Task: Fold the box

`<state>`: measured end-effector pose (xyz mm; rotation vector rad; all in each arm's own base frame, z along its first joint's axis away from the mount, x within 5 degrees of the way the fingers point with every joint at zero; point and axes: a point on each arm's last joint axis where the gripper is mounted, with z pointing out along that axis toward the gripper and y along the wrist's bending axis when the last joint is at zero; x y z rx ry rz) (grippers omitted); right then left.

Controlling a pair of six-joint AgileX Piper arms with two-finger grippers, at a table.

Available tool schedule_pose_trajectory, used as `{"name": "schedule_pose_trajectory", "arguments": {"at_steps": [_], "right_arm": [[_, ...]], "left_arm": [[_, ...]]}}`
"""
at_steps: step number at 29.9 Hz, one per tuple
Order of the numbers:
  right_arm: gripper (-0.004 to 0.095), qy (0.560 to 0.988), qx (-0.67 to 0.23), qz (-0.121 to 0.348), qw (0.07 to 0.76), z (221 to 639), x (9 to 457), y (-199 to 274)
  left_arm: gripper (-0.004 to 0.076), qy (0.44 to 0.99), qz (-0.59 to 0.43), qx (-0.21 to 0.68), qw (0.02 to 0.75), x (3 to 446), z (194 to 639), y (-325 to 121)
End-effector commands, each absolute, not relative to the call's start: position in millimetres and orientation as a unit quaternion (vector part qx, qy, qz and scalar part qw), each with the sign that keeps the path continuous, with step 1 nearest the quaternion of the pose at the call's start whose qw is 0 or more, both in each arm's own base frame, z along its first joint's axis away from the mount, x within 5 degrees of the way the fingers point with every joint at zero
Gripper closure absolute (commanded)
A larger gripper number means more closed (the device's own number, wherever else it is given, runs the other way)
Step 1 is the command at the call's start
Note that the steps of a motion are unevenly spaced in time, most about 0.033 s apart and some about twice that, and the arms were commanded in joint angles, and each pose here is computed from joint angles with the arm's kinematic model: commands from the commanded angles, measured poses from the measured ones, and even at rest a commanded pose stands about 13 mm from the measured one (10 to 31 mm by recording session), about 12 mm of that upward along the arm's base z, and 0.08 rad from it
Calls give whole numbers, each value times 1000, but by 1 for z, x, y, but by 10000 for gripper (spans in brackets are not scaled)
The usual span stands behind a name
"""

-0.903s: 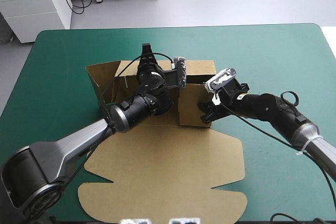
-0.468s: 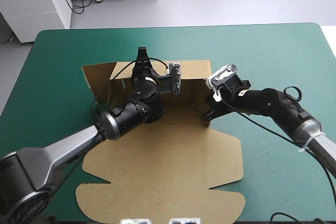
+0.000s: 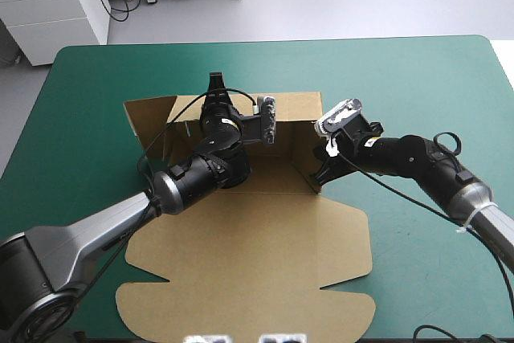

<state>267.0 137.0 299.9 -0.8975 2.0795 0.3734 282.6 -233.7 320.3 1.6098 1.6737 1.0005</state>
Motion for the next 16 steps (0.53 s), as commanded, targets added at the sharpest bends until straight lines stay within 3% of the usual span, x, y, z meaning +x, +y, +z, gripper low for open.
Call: {"name": "schedule_pose_trajectory", "arguments": {"at_steps": [1,6,9,12,16], "right_arm": [[927,788,-379,145,463,328,265,141],[927,805,-337,166,459,328,266,140],[925,805,-330,165,465,329,267,140],[925,804,-321,162,473,330,268,139],[925,803,-313,159,481,331,270,139]], "left_arm": [[731,664,306,607,309,272,316,-241],[729,667,306,607,304,271,316,-240],[681,670,303,607,301,268,320,-237],[552,676,287,606,307,256,332,-235],[287,687,253,598,327,233,351,-232]]}}
